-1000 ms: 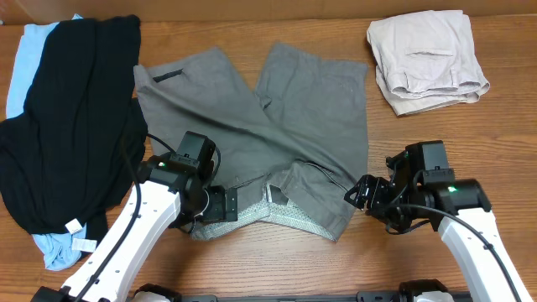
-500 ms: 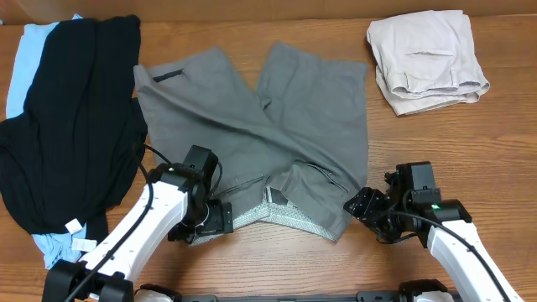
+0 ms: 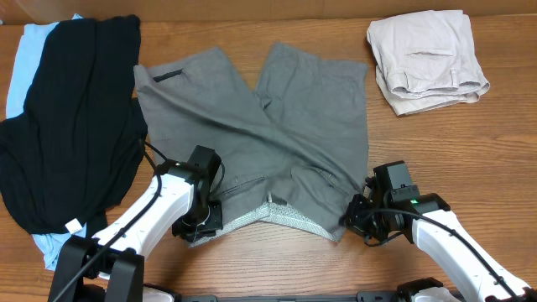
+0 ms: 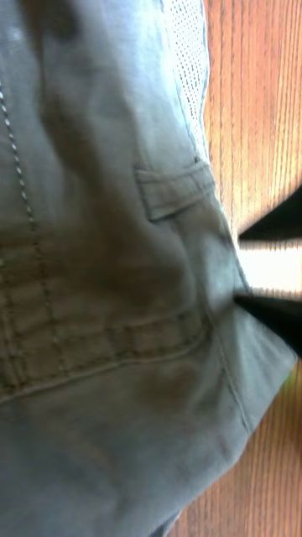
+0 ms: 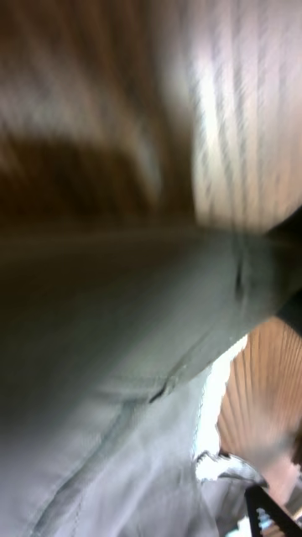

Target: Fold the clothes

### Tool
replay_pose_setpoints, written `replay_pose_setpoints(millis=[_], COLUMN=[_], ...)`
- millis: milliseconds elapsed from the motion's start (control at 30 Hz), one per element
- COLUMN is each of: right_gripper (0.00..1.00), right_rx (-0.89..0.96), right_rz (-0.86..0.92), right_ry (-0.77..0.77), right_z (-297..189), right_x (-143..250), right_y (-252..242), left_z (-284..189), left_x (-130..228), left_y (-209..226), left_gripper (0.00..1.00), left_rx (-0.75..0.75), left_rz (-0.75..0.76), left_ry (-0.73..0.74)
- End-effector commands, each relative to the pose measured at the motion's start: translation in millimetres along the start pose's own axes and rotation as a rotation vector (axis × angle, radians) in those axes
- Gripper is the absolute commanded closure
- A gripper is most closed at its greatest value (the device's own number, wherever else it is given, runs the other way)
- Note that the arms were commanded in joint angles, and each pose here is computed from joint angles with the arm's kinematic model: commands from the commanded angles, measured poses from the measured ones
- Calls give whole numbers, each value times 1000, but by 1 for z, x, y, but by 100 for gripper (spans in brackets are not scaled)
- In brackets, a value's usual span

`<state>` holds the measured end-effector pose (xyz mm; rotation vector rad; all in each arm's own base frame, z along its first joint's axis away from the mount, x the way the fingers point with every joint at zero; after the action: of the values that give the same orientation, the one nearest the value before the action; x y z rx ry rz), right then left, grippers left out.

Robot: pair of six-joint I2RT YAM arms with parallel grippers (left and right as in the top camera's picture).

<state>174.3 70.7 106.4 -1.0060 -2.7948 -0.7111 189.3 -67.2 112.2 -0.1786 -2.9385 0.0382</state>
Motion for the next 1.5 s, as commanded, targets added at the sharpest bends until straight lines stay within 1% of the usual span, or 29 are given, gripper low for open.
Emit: replay_pose_setpoints(millis=[0, 133, 300, 367, 400, 567, 600, 633, 667, 700, 767, 800, 833, 900, 1033, 1200, 1267, 1333, 1400, 1467], right_gripper=[96, 96, 96, 91, 82, 70, 68, 66, 65, 62, 59, 59, 58, 57, 57, 55, 49, 34, 22, 14], right_rx=[40, 74, 77, 82, 76, 88, 90, 90, 85, 77, 60, 53, 44, 19, -46, -111, -146, -184, -218, -236], right_rz=[59, 112, 78, 70, 68, 77, 77, 75, 71, 66, 63, 62, 67, 59, 26, -75, -136, -186, -243, -276], right_ry=[-37, -20, 68, 95, 110, 121, 119, 113, 106, 98, 78, 70, 60, 44, 18, -55, -101, -151, -216, -303], right_z=[-2, -18, -41, -52, -57, -68, -68, -67, -67, -67, -67, -66, -66, -66, -69, -96, -114, -132, -150, -166], right_x=[-6, -11, -8, -6, -4, -2, -2, -3, -4, -6, -9, -10, -12, -15, -20, -29, -31, -34, -36, -41], right_y=[-9, -20, -19, -15, -12, -7, -7, -7, -6, -5, -2, -1, 0, 3, 13, 39, 53, 67, 81, 92], left_z=[3, 3, 3, 3, 3, 2, 1, 0, -1, -2, -5, -5, -5, -5, -12, -56, -80, -105, -130, -150], left_x=[1, 1, 0, 1, 1, 0, -1, -2, -4, -6, -11, -13, -14, -17, -23, -44, -53, -61, -68, -73], left_y=[1, 4, 9, 12, 13, 17, 18, 18, 18, 18, 17, 17, 16, 15, 12, 7, 4, 2, 0, -2], left_gripper=[95, 96, 96, 96, 96, 96, 93, 88, 81, 72, 63, 55, 50, 47, 46, 40, 35, 27, 18, 15], left_rx=[-9, -7, -12, -26, -28, -19, -17, -16, -15, -12, -9, -8, -6, 11, 33, 49, 48, 42, 39, 36], left_rz=[-8, -20, -41, -48, -53, -42, -39, -33, -25, -19, -17, -17, -16, 1, 42, 110, 151, 186, 214, 236], left_ry=[11, 12, 16, 18, 20, 19, 15, 8, -1, -14, -42, -51, -63, -80, -110, -199, -258, -323, -393, -458])
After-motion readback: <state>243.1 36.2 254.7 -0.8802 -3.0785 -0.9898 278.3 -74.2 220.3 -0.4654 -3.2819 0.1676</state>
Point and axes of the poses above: each gripper's point midway between its finger pads, its own z axis out along the fingers, its own y axis along the line the jaws close on, x = y × z, the point moved 10 cm from there along -z, back along the fingers, and after that the axes turned 15 degrees about z, right-handed, at the moved point
